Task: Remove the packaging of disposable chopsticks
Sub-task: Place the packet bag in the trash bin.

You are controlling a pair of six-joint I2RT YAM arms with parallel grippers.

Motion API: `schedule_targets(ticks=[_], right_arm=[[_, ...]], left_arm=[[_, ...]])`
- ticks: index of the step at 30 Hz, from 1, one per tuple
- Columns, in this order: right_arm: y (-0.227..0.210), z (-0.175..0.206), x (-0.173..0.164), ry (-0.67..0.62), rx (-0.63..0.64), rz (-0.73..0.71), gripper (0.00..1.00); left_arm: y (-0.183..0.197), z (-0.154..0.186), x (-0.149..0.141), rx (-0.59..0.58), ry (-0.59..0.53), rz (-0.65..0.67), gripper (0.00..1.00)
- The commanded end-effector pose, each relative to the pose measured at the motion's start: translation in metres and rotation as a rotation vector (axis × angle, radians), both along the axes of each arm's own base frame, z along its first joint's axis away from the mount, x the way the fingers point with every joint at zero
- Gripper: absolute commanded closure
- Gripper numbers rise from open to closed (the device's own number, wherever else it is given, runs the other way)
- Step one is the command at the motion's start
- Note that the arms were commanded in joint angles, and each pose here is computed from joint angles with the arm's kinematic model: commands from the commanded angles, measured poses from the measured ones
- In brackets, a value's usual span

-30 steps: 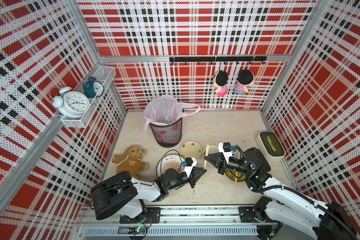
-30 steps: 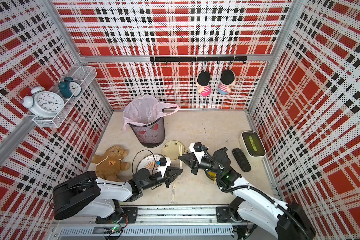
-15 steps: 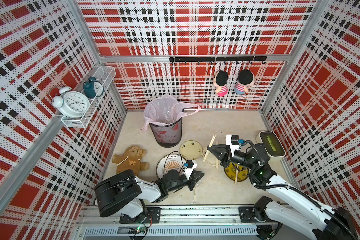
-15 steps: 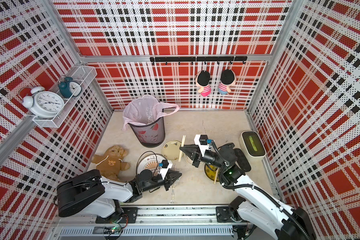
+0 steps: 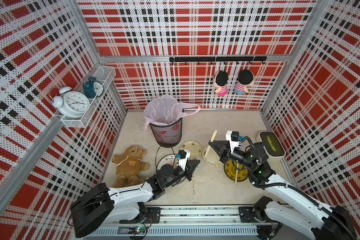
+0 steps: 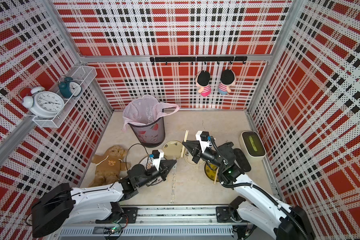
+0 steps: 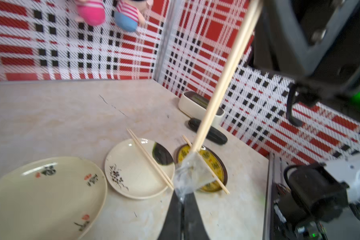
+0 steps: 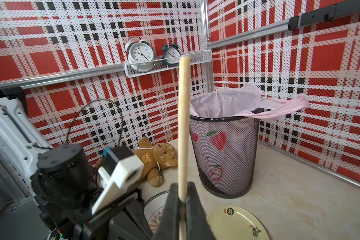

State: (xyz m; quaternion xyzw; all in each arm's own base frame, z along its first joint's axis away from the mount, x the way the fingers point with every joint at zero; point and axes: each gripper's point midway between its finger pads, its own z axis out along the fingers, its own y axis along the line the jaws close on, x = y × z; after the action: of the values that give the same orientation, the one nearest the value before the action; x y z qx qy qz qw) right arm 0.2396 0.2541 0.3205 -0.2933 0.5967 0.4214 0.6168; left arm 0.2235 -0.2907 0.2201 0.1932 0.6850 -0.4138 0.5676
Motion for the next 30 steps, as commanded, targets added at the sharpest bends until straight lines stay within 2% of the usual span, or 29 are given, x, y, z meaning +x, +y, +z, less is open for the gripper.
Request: schedule_targets(ticks=[1,6,10,13,18,23,27,30], right_arm=[[-0.006,-0.016,0.012,0.051,-0.014,-0.062,1.0],[-0.006,-0.031,0.019,0.128,-0.026,-0.053,1.0],[-0.009,-0.041,0.024,0.199,-0.035,-0.052,1.0],[-0.012,-0.046,0.023,0.22,-0.031,-0.045,1.0],[-0.014,-0.051,0.023,0.243,-0.034,-0.033,1.0],[-0.018,-0.056,0.023,0.253,-0.039,-0.051,1.0],[-0.018,-0.055,0.024,0.255,-0.037,-0.051,1.0],[-0.02,-0.056,0.023,0.256,-0.035,-0.06,1.0]], left_arm=[[0.022,0.022,0.029,0.03,-0.002,0.178,1.0],[0.052,0.09,0.072,0.035,-0.079,0.405,1.0],[0.088,0.139,0.124,0.025,-0.067,0.577,1.0],[0.119,0.155,0.167,0.063,-0.028,0.733,1.0],[0.15,0.153,0.229,0.163,0.059,0.9,1.0],[0.166,0.112,0.281,0.323,0.212,1.005,0.94],[0.165,0.089,0.301,0.357,0.278,0.968,0.85],[0.169,0.091,0.303,0.378,0.283,0.992,0.75]])
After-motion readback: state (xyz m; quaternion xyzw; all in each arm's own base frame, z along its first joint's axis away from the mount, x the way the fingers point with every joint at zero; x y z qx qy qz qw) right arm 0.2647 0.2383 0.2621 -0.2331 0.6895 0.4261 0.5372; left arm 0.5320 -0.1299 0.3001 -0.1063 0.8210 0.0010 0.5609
